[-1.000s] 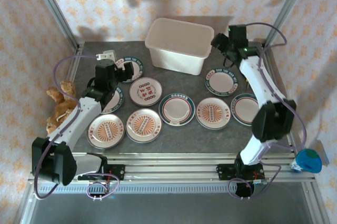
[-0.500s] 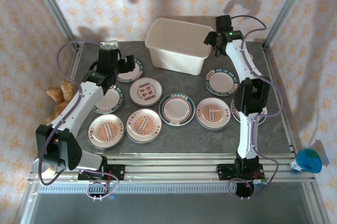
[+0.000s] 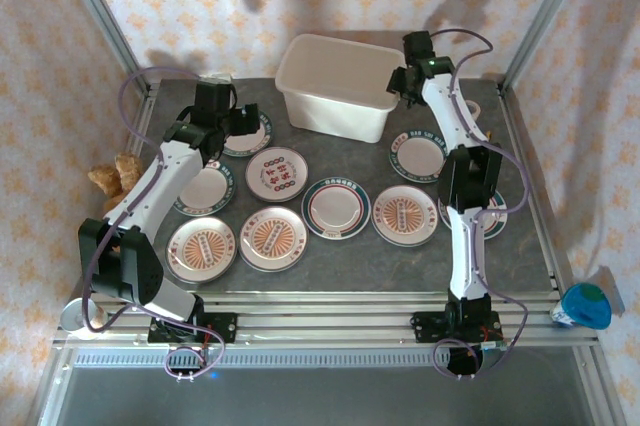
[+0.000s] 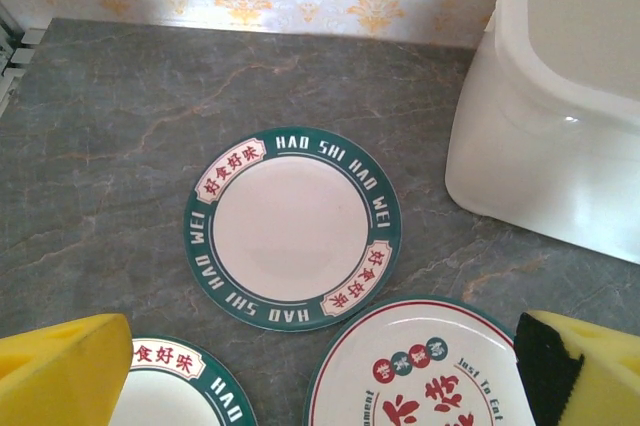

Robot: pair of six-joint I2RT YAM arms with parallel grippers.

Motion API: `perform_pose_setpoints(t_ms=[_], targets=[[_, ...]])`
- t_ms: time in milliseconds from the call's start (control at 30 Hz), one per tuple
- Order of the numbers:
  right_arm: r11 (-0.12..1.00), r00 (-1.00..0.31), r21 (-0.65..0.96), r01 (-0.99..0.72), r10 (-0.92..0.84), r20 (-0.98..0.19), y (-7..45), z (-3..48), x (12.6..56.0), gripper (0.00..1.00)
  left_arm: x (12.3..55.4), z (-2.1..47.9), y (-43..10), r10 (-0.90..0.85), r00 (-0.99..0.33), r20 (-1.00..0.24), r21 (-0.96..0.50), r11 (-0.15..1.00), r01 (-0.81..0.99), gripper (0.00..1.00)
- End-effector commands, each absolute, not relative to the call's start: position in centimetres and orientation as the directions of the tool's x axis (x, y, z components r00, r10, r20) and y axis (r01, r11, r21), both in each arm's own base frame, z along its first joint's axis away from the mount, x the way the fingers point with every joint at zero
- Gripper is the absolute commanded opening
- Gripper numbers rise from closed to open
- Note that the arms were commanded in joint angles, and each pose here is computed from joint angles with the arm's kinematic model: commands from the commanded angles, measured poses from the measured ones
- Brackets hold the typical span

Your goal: Place the plates into the plastic bin on the countertop

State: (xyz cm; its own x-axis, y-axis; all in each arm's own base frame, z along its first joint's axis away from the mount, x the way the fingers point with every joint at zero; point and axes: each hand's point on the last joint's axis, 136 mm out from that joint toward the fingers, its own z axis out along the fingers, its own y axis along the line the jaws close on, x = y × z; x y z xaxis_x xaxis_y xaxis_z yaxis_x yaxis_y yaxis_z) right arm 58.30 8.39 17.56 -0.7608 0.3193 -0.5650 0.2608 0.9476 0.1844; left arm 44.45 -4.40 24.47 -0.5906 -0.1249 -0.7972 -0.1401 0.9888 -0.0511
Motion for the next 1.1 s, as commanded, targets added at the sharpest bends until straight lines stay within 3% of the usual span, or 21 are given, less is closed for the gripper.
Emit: perform_pose_setpoints(t_ms=[0, 467, 1067], targets=[[0.968, -0.776, 0.125, 0.219, 0.251, -0.578, 8.6, 18.0, 58.0, 0.6, 44.5, 24.3, -4.9, -0.112, -0.611, -0.783, -0.051, 0.992, -0.117, 0.99], [0.993, -0.795, 0.059, 0.102, 0.117, -0.596, 8.8, 19.1, 57.5, 0.41, 44.3, 24.5, -4.6, -0.137, -0.619, -0.773, -0.061, 0.988, -0.142, 0.99], [1.0, -0.801, -0.012, -0.009, -0.014, -0.598, 8.7, 20.2, 56.0, 0.3, 43.4, 24.9, -4.4, -0.136, -0.608, -0.782, -0.059, 0.988, -0.144, 0.99]])
